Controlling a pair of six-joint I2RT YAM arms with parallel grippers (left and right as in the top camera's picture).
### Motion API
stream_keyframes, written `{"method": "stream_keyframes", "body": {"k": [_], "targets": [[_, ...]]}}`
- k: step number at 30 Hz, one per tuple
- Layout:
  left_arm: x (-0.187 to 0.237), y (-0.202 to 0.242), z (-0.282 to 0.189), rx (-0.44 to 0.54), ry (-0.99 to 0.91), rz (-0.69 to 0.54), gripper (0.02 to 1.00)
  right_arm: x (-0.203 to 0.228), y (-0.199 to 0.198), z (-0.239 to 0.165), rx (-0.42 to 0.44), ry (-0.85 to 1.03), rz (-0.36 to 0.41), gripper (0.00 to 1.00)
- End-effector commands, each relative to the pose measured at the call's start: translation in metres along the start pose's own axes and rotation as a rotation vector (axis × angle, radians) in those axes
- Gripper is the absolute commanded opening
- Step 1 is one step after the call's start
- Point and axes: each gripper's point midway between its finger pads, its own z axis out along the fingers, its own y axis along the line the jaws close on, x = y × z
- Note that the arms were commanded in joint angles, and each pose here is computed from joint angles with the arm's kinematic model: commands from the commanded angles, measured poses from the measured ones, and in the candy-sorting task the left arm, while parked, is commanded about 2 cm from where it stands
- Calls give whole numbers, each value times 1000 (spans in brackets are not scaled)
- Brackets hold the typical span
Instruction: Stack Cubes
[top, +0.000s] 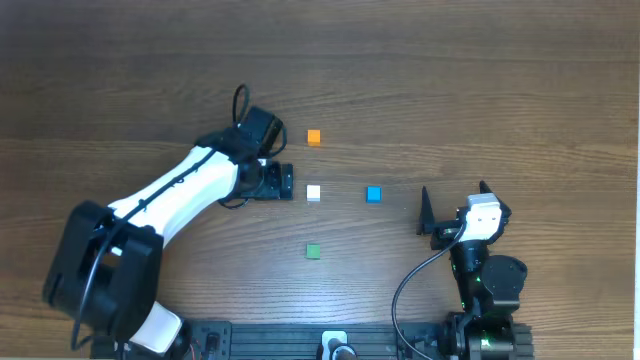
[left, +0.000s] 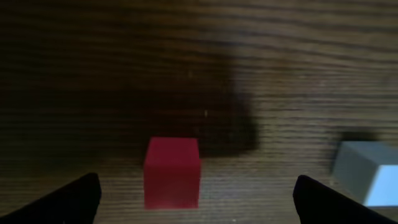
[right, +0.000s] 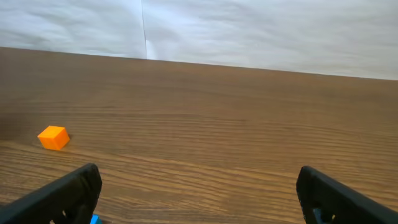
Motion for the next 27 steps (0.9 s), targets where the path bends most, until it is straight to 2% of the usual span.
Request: {"method": "stream_keyframes", "body": {"k": [1,5,19,27], "targets": [[-4,3,7,-37,-1,-18,998,2,1,0,-1,3,-4,993],[-5,6,8,-56,-4,-22,987,2,1,0,-1,3,-5,993],[-5,12,18,-96,-1,-43,844,2,1,0,-1,3,-5,991],[-7,16,19,-118,-11,-65,709,2,1,0,-1,3,-5,993]]}}
